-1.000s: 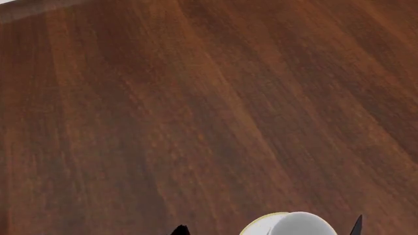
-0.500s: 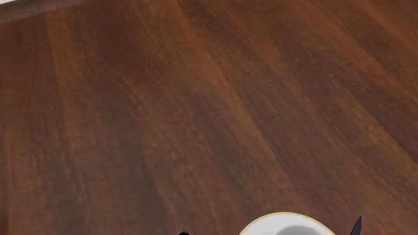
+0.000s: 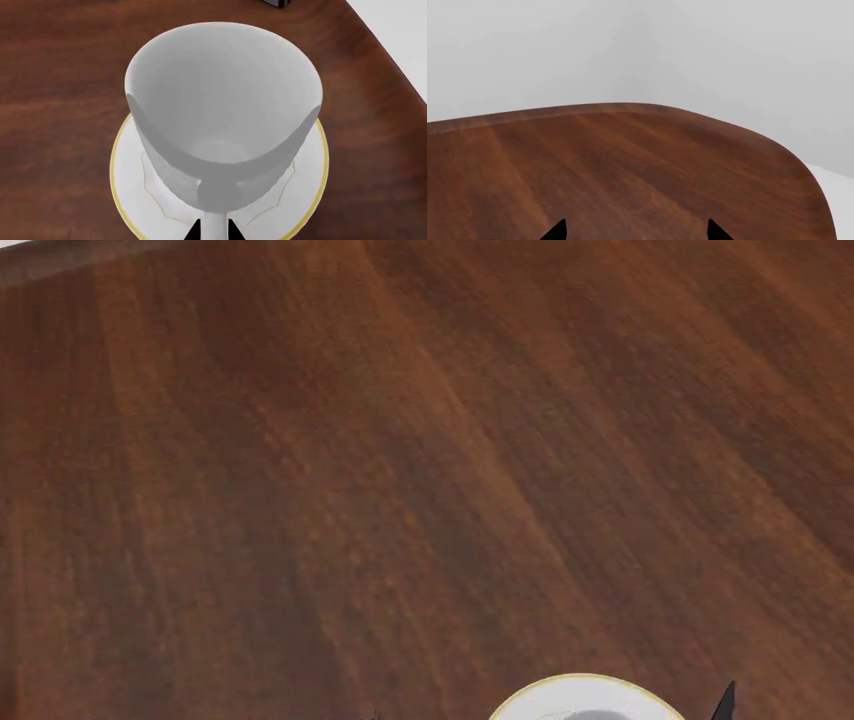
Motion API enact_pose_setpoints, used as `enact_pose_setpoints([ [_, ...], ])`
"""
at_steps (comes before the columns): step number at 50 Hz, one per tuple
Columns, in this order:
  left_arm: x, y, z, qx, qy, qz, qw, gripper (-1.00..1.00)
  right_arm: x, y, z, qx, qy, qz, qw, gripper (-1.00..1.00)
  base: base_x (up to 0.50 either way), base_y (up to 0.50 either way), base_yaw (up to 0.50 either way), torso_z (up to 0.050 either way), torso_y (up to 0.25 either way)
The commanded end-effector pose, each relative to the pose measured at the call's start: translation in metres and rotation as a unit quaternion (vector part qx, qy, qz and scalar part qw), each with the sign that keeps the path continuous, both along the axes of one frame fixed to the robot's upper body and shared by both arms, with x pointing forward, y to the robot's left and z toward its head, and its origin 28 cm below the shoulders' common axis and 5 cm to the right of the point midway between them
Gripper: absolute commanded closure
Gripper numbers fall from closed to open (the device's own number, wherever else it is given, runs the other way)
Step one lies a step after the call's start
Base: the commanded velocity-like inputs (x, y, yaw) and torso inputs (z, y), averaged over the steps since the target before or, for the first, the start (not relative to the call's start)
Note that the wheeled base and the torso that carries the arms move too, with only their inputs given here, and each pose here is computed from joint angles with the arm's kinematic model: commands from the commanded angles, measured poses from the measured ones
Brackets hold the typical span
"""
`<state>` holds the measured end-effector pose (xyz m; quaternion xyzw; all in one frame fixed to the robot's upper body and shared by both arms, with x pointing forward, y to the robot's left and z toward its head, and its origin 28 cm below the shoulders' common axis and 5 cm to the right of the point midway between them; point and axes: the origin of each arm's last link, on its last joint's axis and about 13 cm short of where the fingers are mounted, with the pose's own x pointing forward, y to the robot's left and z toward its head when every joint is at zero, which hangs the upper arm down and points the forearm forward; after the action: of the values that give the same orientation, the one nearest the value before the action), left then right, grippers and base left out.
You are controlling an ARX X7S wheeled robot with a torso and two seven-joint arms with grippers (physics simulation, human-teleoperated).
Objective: Put the white mug on the plate.
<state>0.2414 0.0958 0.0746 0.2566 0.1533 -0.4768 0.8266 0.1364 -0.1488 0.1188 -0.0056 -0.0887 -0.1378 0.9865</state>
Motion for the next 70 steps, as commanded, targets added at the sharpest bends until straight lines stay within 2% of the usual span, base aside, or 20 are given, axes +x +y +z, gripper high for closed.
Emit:
enact_pose_setpoints([
  [1, 0.000, 0.001, -0.001, 0.001, 0.001, 0.005, 1.000, 1.00, -0.001, 0.000, 0.000, -0.001, 0.000, 0.001, 1.000, -1.00, 0.00, 0.00, 0.00, 0.000, 0.000],
  [41, 0.003, 0.003, -0.009, 0.013, 0.013, 0.012, 1.000, 1.00, 0.000, 0.001, 0.003, -0.004, -0.002, 0.001, 1.000, -1.00, 0.00, 0.00, 0.00, 0.000, 0.000],
  [46, 0.001, 0.004, -0.006, 0.014, 0.028, 0.007, 0.999, 1.00, 0.000, 0.001, 0.003, -0.004, -0.002, 0.002, 1.000, -1.00, 0.00, 0.00, 0.00, 0.000, 0.000],
  [47, -0.002, 0.004, -0.005, 0.013, 0.026, 0.003, 1.000, -1.00, 0.000, 0.001, 0.003, -0.003, -0.002, 0.002, 1.000, -1.00, 0.00, 0.00, 0.00, 0.000, 0.000],
  [70, -0.013, 0.010, 0.008, 0.013, -0.002, 0.001, 1.000, -1.00, 0.000, 0.001, 0.002, -0.003, -0.002, 0.002, 1.000, -1.00, 0.00, 0.00, 0.00, 0.000, 0.000],
])
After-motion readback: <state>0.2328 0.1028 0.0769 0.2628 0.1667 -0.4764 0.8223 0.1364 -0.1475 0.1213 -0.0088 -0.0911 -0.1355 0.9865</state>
